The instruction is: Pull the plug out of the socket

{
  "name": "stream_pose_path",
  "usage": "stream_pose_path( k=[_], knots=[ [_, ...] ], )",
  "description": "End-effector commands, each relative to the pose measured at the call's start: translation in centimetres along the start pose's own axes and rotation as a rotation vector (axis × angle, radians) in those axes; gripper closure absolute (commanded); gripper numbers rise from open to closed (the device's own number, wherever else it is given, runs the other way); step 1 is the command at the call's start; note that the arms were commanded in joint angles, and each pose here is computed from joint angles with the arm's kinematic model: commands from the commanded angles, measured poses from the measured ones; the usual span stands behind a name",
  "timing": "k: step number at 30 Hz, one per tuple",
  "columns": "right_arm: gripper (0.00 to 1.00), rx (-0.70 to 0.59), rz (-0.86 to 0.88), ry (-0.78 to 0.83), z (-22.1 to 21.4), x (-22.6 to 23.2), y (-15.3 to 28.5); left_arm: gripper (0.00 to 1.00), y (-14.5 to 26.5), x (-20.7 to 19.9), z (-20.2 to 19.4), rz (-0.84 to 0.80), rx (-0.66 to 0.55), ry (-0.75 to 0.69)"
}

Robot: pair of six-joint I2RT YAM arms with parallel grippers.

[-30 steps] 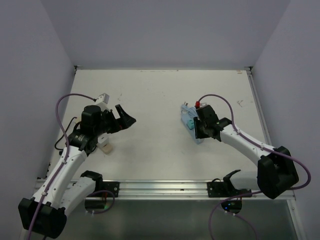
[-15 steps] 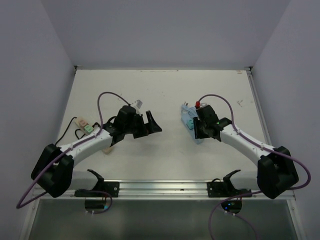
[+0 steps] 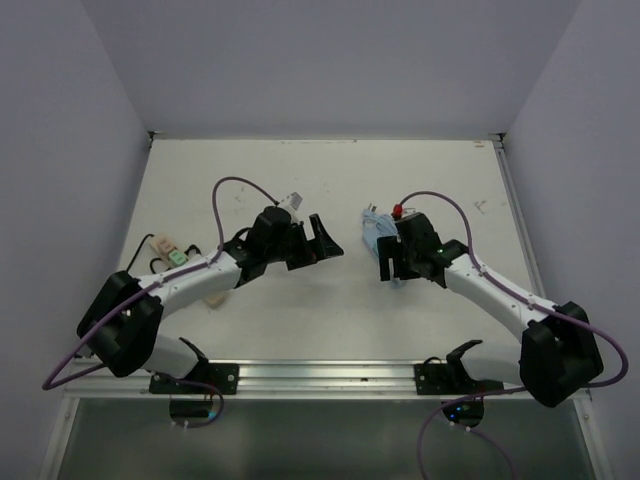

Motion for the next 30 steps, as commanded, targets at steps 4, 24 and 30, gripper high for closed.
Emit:
stream_pose_path(
  k=[4, 24, 30],
  knots=[
    [0.21, -0.008, -0.034, -0.033, -1.1, 0.1, -1.7, 0.05, 2.5, -1.1, 0.5, -0.039, -0.095, -0.065],
    [0.35, 0.052, -0.057, -0.038, -2.2, 1.0, -5.2, 0.05, 6.0, 0.5, 0.3, 0.048, -0.183, -0.116],
    [0.54, 0.052, -0.052, -0.011, -2.1, 1.5, -5.4, 0.06, 6.4, 0.9, 0.2, 0.062, -0.196, -0.111]
  ],
)
Point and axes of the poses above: each gripper's point midway between its finger pads, its own y axis back along the fingers, its own x axis along the line the jaws close on, z = x × y, the point moved 8 cm from there along y, back along the fingers, and after that the axes turned 15 degrees about y, right-handed, at the moved point
